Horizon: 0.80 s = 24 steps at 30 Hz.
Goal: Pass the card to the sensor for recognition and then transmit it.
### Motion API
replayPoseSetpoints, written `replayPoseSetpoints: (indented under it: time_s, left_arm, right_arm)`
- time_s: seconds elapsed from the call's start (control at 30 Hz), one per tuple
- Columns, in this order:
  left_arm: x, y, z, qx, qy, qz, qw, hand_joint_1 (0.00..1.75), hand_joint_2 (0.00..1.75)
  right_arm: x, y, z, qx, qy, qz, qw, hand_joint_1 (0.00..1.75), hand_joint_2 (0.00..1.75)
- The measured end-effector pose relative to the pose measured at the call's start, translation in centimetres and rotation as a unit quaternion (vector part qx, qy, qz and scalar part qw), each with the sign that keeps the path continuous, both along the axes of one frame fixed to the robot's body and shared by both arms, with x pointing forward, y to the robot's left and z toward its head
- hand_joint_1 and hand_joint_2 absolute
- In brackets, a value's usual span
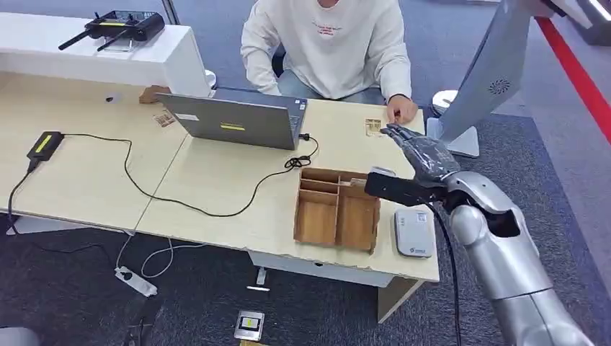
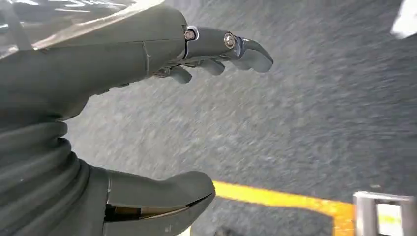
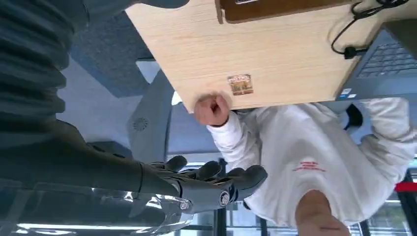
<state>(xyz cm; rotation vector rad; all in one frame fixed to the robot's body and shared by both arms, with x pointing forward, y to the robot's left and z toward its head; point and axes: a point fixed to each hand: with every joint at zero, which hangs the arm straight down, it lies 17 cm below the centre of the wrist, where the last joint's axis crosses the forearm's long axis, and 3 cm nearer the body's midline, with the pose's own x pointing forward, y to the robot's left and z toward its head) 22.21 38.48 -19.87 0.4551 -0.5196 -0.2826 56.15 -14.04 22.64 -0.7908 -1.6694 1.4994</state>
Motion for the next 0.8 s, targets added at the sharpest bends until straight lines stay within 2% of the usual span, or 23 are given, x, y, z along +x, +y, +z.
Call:
replayPoseSetpoints:
  time_s: [0.2, 0.3, 0.47, 0.67, 0.8]
  left_arm:
    - [0.1, 1.2, 0.0, 0.006, 0.003, 0.017, 1.0, 0.0, 1.75]
    - [0.1, 0.9, 0.1, 0.014, 0.006, -0.015, 1.0, 0.0, 1.75]
    - [1.5, 1.2, 0.8, 0.035, -0.006, -0.065, 0.997, 0.0, 1.75]
    - [3.5, 2.1, 1.9, 0.051, -0.039, -0.096, 0.993, 0.0, 1.75]
    - [3.6, 2.4, 1.8, 0.043, -0.039, -0.079, 0.995, 0.0, 1.75]
  right_arm:
    - [0.3, -0.8, 0.0, -0.004, 0.001, -0.007, 1.0, 0.0, 1.75]
    - [0.2, -0.9, -0.1, -0.004, -0.002, -0.022, 1.0, 0.0, 1.75]
    - [-0.1, -0.5, 0.8, 0.0, -0.013, -0.012, 1.0, 0.0, 1.75]
    - [-0.7, 1.8, 2.2, 0.003, -0.04, 0.013, 0.999, 0.0, 1.75]
    - [-1.4, 5.1, 2.4, 0.02, -0.053, 0.028, 0.998, 0.0, 1.75]
